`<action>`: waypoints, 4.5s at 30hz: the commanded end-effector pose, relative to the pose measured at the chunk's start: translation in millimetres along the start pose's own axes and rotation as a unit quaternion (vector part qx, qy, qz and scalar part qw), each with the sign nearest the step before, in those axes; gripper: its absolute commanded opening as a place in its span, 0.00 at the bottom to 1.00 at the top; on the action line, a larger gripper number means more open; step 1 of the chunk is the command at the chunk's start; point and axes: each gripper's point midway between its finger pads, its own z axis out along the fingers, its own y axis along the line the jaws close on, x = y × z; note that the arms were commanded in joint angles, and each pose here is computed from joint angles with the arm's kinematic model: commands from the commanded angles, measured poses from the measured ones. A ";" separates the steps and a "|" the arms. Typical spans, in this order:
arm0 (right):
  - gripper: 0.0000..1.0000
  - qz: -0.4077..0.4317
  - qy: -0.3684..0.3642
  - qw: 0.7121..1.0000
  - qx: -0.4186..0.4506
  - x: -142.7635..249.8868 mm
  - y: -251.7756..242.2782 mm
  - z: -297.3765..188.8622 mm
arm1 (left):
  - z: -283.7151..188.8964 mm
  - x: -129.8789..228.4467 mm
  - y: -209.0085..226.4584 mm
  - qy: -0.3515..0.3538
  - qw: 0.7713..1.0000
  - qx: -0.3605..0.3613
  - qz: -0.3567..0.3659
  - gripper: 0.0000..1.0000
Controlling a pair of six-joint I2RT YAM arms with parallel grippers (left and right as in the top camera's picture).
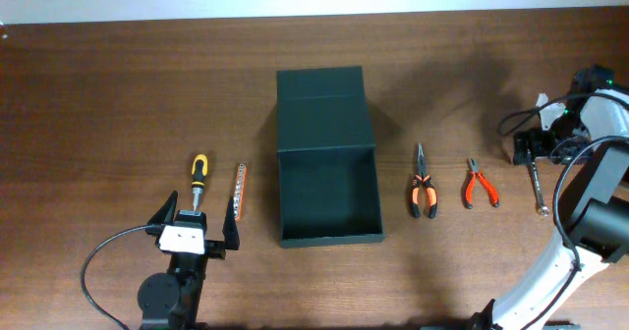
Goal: Pack container
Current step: 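Lower the right gripper onto the wrench's ring end and close it, then lift the wrench and carry it with the right gripper over the box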
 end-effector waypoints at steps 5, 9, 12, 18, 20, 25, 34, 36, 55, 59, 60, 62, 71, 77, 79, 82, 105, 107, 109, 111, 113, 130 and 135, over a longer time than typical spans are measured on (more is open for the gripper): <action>0.99 -0.007 0.026 1.000 -0.007 6.3 5.1 22.4 | -0.2 1.0 -0.1 0.000 1.000 0.001 0.006 0.99; 0.99 -0.008 0.032 0.999 -0.010 7.5 6.1 27.8 | -0.2 1.0 -0.1 0.000 1.000 0.001 0.006 0.99; 0.99 -0.008 0.030 0.999 -0.009 6.5 5.6 28.0 | -0.2 1.0 -0.1 0.000 1.000 0.001 0.006 0.99; 0.99 -0.008 0.029 1.000 -0.009 5.9 5.5 28.0 | -0.2 1.0 -0.1 0.000 1.000 0.001 0.006 0.99; 0.99 -0.008 0.029 1.000 -0.009 5.8 5.4 28.0 | -0.2 1.0 0.0 0.000 1.000 0.001 0.006 0.99; 0.99 -0.007 0.023 1.000 -0.016 3.8 7.7 28.1 | -0.2 1.0 -0.1 0.000 1.000 0.001 0.006 0.99; 0.99 -0.003 0.020 1.000 -0.019 2.3 8.8 28.2 | -0.2 1.0 -0.1 0.000 1.000 0.001 0.006 0.99; 0.99 -0.003 0.017 1.000 -0.024 1.4 10.7 28.2 | -0.2 1.0 -0.1 0.000 1.000 0.001 0.006 0.99; 0.85 -0.003 0.018 1.000 -0.024 1.6 10.5 28.2 | -0.2 1.0 -0.1 0.000 1.000 0.001 0.006 0.99; 0.77 -0.003 0.018 1.000 -0.024 1.6 10.6 28.2 | -0.2 1.0 -0.1 0.000 1.000 0.001 0.006 0.99; 0.72 -0.003 0.018 1.000 -0.024 1.6 10.5 28.2 | -0.2 1.0 -0.1 0.000 1.000 0.001 0.006 0.99; 0.61 -0.003 0.018 1.000 -0.024 1.6 10.6 28.2 | -0.2 1.0 -0.1 0.000 1.000 0.001 0.006 0.99; 0.47 -0.003 0.018 1.000 -0.024 1.7 10.6 28.2 | -0.2 1.0 -0.1 0.000 1.000 0.001 0.006 0.99; 0.36 -0.003 0.020 0.999 -0.025 2.8 11.0 28.1 | -0.2 1.0 -0.1 0.000 1.000 0.001 0.006 0.99; 0.32 -0.003 0.021 0.999 -0.025 3.2 11.2 28.1 | -0.2 1.0 -0.1 0.000 1.000 0.001 0.006 0.99; 0.22 -0.003 0.021 0.999 -0.025 3.2 11.2 28.1 | -0.2 1.0 -0.1 0.000 1.000 0.001 0.006 0.99; 0.04 0.018 0.008 0.998 -0.056 -7.7 20.7 11.9 | -0.2 1.0 -0.1 0.000 1.000 0.001 0.006 0.99; 0.04 0.015 -0.005 0.997 -0.070 -17.1 24.8 -1.9 | -0.2 1.0 -0.1 0.000 1.000 0.001 0.006 0.99; 0.04 0.010 -0.017 0.997 -0.075 -27.5 28.1 -18.7 | -0.2 1.0 0.0 0.000 1.000 0.001 0.006 0.99; 0.04 0.000 -0.034 0.996 -0.078 -41.0 33.2 -42.3 | -0.2 1.0 -0.1 0.000 1.000 0.001 0.006 0.99; 0.04 -0.012 -0.048 0.996 -0.076 -52.3 39.7 -65.4 | -0.2 1.0 -0.1 0.000 1.000 0.001 0.006 0.99; 0.04 -0.289 -0.156 0.941 -0.081 -61.6 277.9 -246.1 | -0.2 1.0 -0.1 0.000 1.000 0.001 0.006 0.99; 0.04 -0.347 -0.143 0.922 -0.098 -31.9 351.1 -249.0 | -0.2 1.0 -0.1 0.000 1.000 0.001 0.006 0.99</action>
